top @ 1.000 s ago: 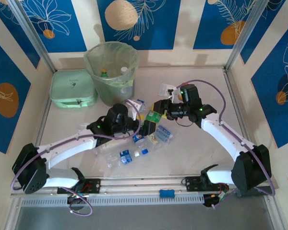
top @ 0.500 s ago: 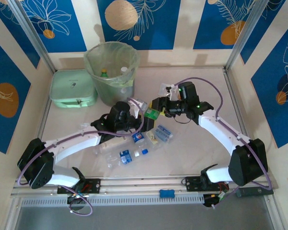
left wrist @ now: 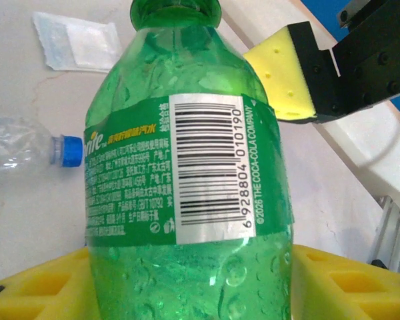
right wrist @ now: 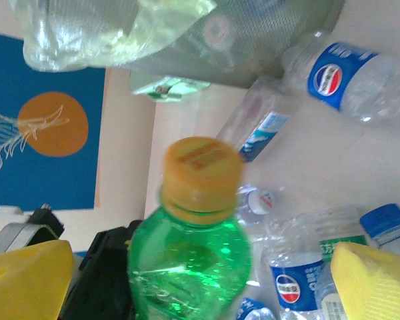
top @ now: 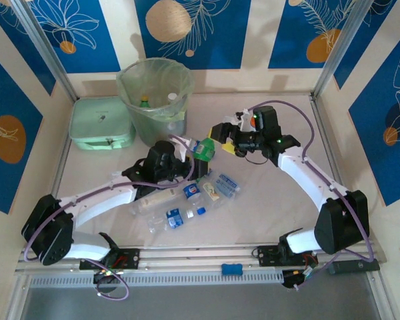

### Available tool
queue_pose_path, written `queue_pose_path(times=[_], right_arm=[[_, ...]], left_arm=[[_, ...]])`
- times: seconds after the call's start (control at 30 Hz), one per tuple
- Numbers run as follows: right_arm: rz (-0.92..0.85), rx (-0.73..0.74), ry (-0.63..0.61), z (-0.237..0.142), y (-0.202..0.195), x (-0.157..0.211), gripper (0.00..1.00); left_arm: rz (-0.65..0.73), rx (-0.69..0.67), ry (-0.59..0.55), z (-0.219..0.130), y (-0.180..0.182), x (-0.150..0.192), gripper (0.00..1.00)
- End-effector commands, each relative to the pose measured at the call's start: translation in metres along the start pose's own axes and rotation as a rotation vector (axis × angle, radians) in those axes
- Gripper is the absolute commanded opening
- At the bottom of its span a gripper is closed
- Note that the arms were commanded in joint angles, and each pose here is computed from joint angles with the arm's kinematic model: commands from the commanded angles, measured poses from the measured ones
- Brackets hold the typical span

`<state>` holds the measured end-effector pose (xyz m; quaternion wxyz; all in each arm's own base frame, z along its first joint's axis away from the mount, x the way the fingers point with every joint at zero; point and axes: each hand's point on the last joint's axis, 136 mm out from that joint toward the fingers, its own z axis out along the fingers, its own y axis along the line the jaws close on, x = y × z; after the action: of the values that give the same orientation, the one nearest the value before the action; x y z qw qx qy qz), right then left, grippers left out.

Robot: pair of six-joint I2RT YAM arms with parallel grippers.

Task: Put the plastic bottles in the bin

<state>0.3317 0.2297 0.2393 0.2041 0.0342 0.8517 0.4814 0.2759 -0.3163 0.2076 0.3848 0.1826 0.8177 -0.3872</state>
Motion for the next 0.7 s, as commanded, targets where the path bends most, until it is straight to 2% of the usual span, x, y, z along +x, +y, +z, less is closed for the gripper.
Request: queue_pose_path(times=[0.0, 0.2, 0.43, 0.67], right_arm=[[-0.008, 0.026, -0.041, -0.016, -0.001, -0.006, 0.99], [0.013, 0.062, -0.057, -0.019, -0.017, -0.003, 0.99], [0.032, 0.044, -0.047, -0.014, -0.022, 0.003, 0.99], [0.026, 0.036, -0.055, -0.015, -0.021, 0.006, 0.99]], left_arm=[[0.009, -0.046, -0.080, -0.020, 0.006, -0.020, 0.52], [0.044, -0.136, -0.193, -0.059, 0.020, -0.058, 0.52], [0.069, -0.092, -0.366, -0.107, 0.020, -0.154, 0.53], [0.106, -0.137, -0.413, -0.118, 0.040, -0.233, 0.54]])
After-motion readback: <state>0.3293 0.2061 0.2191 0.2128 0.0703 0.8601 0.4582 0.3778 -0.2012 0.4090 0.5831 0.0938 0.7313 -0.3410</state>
